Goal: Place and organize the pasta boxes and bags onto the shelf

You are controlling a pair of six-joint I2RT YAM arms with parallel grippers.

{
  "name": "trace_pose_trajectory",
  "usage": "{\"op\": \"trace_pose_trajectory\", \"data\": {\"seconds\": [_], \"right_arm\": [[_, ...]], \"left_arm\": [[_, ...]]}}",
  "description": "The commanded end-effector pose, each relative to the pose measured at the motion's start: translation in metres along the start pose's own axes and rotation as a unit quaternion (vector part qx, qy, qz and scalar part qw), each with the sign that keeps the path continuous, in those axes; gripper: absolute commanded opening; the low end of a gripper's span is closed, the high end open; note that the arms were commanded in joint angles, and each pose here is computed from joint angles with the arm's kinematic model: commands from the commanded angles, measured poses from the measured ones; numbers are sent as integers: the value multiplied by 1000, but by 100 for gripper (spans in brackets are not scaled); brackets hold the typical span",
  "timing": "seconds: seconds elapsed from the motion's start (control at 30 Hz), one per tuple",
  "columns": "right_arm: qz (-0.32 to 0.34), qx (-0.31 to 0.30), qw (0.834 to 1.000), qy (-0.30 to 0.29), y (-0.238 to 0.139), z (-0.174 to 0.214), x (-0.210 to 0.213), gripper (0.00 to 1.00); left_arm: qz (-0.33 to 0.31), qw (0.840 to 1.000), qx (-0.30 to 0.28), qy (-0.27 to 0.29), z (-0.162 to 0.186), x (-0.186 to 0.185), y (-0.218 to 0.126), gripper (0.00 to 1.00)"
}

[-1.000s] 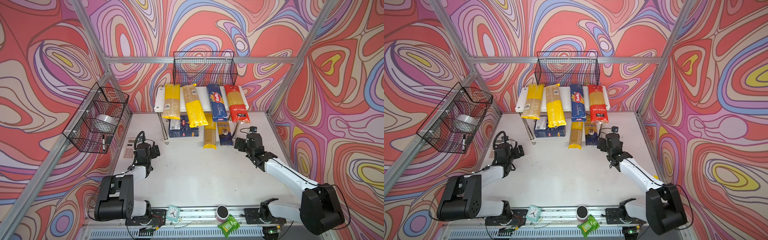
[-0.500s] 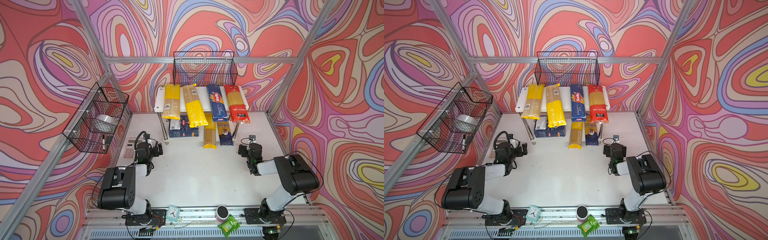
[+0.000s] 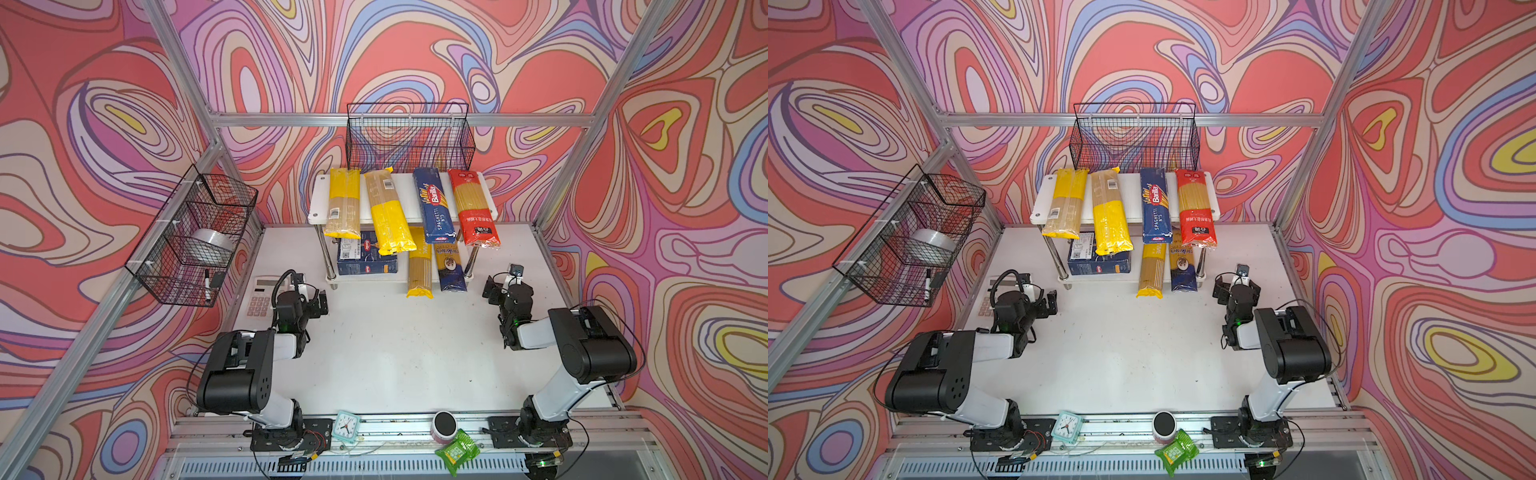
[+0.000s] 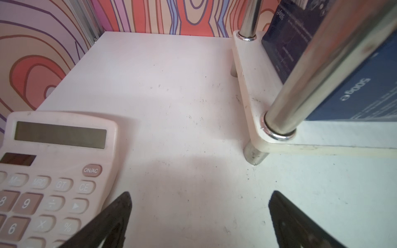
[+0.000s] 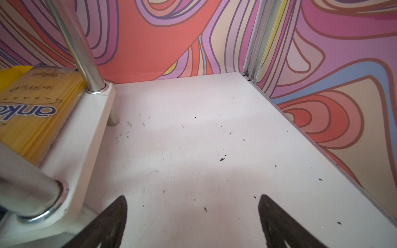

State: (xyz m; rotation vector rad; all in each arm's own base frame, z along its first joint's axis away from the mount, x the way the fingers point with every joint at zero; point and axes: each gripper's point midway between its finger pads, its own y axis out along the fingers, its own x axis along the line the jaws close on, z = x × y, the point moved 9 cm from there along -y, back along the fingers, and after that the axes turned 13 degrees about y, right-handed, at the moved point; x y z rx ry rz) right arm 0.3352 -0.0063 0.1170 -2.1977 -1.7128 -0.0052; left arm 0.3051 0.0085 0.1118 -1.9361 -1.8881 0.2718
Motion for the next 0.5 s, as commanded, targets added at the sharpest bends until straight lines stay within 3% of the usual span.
{"op": "trace_pose_trajectory", "data": {"seconds": [0.0, 0.47], "right_arm": [[-6, -5, 1000, 1, 2, -2, 2, 98], [-7, -5, 1000, 2, 2, -2, 2, 98]], "left_arm": [[-12, 999, -30, 8, -8, 2, 0, 100], [-12, 999, -35, 8, -9, 2, -1, 100]]}}
